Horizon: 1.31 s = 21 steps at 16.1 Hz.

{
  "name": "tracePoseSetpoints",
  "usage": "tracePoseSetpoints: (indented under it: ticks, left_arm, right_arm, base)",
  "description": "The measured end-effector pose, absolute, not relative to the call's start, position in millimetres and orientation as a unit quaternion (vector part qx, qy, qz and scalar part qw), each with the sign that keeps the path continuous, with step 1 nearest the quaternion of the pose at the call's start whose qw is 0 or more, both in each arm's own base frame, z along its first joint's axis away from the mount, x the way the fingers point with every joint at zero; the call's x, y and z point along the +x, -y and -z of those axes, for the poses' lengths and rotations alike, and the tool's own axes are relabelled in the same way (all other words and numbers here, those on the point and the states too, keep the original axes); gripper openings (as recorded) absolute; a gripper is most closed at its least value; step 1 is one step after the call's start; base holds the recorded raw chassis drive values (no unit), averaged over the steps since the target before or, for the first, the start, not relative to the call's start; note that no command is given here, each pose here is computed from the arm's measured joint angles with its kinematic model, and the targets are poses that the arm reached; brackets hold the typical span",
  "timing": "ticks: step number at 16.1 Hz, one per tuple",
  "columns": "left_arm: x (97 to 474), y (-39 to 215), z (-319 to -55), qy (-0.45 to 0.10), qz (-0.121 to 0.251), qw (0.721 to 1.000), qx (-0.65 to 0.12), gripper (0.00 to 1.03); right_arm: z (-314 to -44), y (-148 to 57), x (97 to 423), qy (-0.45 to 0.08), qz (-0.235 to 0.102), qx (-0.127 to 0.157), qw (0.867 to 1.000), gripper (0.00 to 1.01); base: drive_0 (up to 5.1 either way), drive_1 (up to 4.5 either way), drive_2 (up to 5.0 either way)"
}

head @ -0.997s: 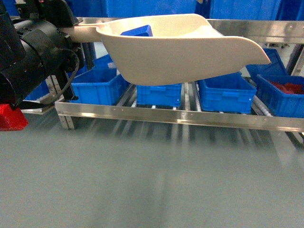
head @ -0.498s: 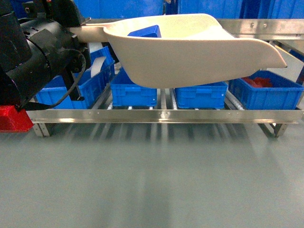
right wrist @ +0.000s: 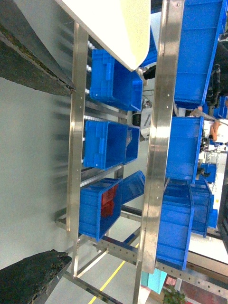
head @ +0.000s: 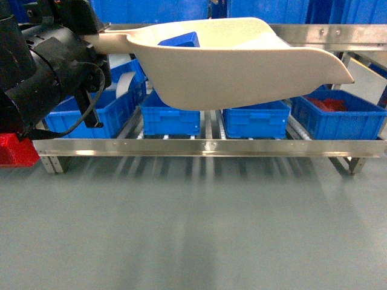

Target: Place part in tray to right shelf

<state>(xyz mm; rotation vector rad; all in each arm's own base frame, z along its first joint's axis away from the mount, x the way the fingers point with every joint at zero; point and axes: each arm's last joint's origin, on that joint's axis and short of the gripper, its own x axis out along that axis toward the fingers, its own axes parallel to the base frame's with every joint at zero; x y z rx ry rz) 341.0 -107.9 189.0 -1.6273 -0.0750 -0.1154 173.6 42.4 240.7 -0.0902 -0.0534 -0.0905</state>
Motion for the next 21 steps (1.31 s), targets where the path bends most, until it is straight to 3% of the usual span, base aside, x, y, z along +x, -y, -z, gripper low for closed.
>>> tracePoseSetpoints:
  ticks: [21]
  left_arm:
    - [341.0,107.8,-189.1,0.034,0.052,0.685,-0.726,0.12]
  right_arm:
    - [-240.5,-42.4,173.5,0.026,0.044,-0.049,0.997,0.98]
  base:
    - [-1.7,-1.67,-1.7]
